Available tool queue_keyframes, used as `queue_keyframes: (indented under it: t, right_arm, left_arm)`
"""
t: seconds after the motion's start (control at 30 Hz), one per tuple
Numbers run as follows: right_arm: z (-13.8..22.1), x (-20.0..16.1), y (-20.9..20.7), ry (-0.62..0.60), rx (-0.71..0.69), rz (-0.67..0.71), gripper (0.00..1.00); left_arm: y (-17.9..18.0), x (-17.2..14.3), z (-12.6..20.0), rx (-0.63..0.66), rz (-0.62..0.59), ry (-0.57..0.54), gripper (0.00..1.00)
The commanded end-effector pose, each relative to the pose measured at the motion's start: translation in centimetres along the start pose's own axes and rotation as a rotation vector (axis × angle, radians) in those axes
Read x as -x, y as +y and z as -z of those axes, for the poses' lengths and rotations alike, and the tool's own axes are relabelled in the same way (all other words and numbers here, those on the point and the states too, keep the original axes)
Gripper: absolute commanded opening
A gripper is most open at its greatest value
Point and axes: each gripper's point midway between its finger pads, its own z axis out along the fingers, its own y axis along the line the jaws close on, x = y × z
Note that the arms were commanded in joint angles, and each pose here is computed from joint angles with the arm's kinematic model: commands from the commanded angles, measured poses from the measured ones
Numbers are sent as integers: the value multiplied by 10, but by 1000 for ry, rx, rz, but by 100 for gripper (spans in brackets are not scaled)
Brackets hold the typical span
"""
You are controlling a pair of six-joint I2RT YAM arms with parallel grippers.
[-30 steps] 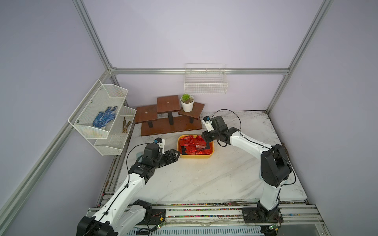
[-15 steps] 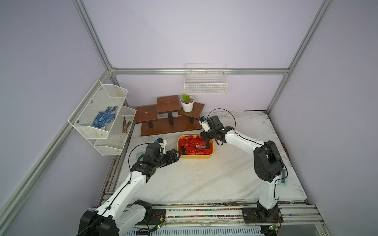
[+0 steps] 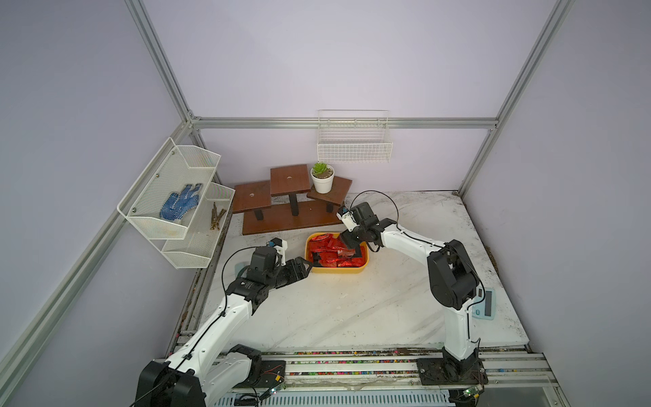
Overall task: Take the tea bags out of the storage box
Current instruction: Pick up the tea bag from the storage box.
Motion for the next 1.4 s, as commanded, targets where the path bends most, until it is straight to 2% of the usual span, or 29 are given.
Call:
queue_keyframes:
  t: [0.0,0.1,0.2,0.43,0.7,0.83,1.13,1.37]
  right_arm:
    - [-2,6,2,2,-7,22,64]
    - [-8,3,1,12,-10,24,63]
    - [-11,2,0,22,-11,23,57]
    - [-12,1,0,21,-17,19,26]
    - [2,9,3,-24,-12,13,5]
    - [19,18,7,-64,-5,-1,0]
    - [66,33,-2,-143,-94,-37,0]
    - [110,37,-25,-207,-213,-175,0]
  left_arm:
    - [-13,10,3,-38,-7,-24,77]
    - [-12,10,2,-36,-5,-21,77]
    - [-12,10,1,-34,-3,-21,77]
    - [-12,11,0,-36,6,-20,77]
    - [-13,12,1,-37,13,-24,77]
    - [-15,15,4,-39,16,-40,77]
    - [-25,20,11,-68,14,-57,76]
    - [-38,24,12,-93,13,-52,75]
